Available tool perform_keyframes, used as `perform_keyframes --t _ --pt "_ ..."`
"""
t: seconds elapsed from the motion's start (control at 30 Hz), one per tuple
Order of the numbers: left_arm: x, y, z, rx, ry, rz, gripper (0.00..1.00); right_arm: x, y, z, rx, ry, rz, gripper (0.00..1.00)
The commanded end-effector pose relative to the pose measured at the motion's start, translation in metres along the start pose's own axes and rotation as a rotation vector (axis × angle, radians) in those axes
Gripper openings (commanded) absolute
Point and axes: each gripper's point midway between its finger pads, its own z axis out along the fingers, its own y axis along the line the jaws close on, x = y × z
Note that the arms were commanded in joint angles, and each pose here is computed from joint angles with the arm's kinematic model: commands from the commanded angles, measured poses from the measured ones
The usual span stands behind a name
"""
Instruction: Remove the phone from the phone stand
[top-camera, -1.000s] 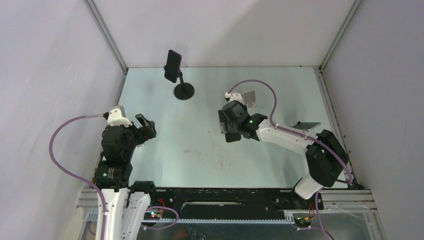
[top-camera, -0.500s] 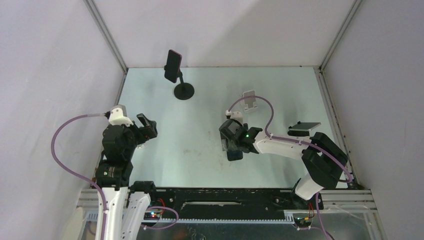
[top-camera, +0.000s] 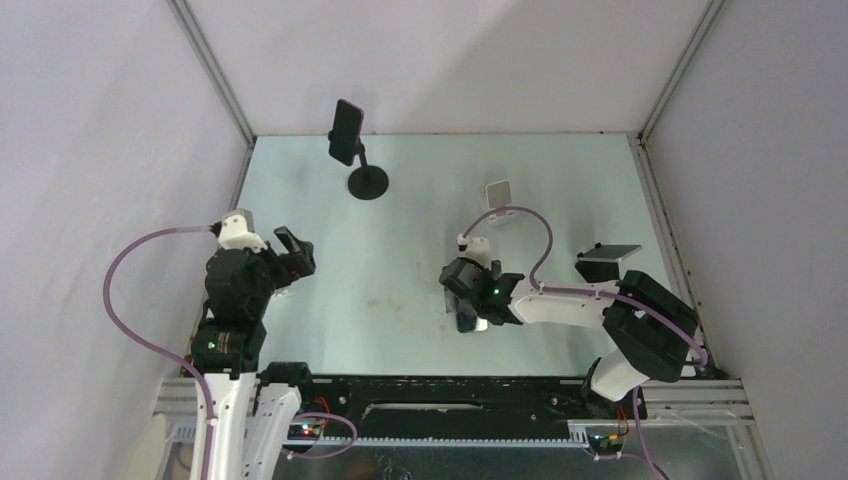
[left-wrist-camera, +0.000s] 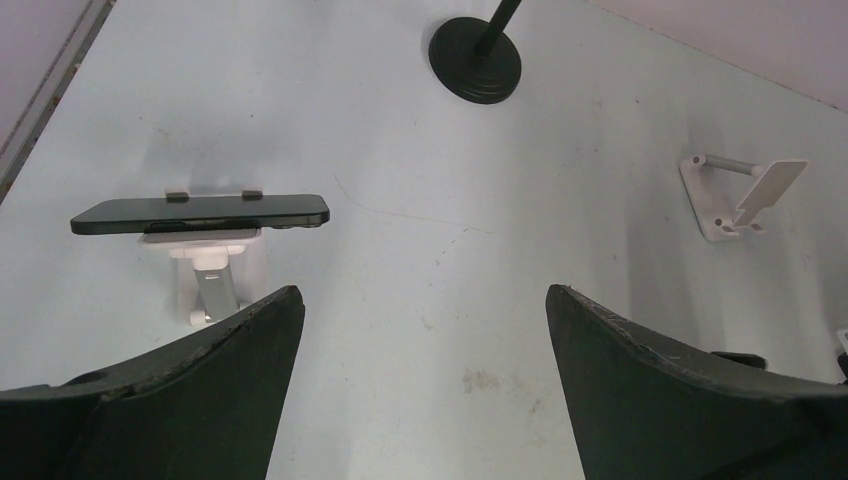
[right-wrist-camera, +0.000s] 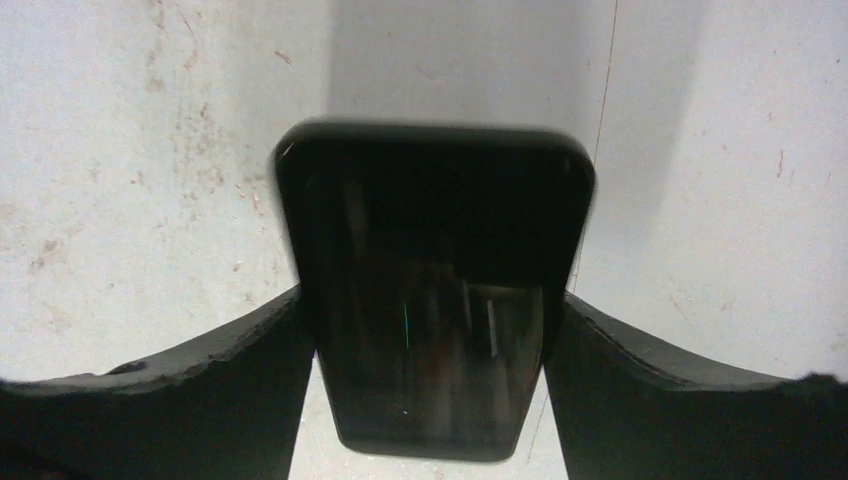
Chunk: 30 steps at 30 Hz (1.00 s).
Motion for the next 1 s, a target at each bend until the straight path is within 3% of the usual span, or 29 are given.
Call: perform_keyframes --t 0.0,0.3,0.97 --pt "-0.006 -0.005 0.002 0.024 -0.021 0.015 0.98 0.000 0.003 0.009 -0.005 -0.040 0.037 0.82" --pt "-0.007 -0.004 0.001 0.022 -0.026 0.015 0.98 0.030 -0.003 0.026 0.053 0.024 0.006 0.93" --pt "-0.007 -0.004 0.001 0.016 -0.026 0.014 0.98 0.003 -0.008 0.010 0.016 -0.005 0.022 0.91"
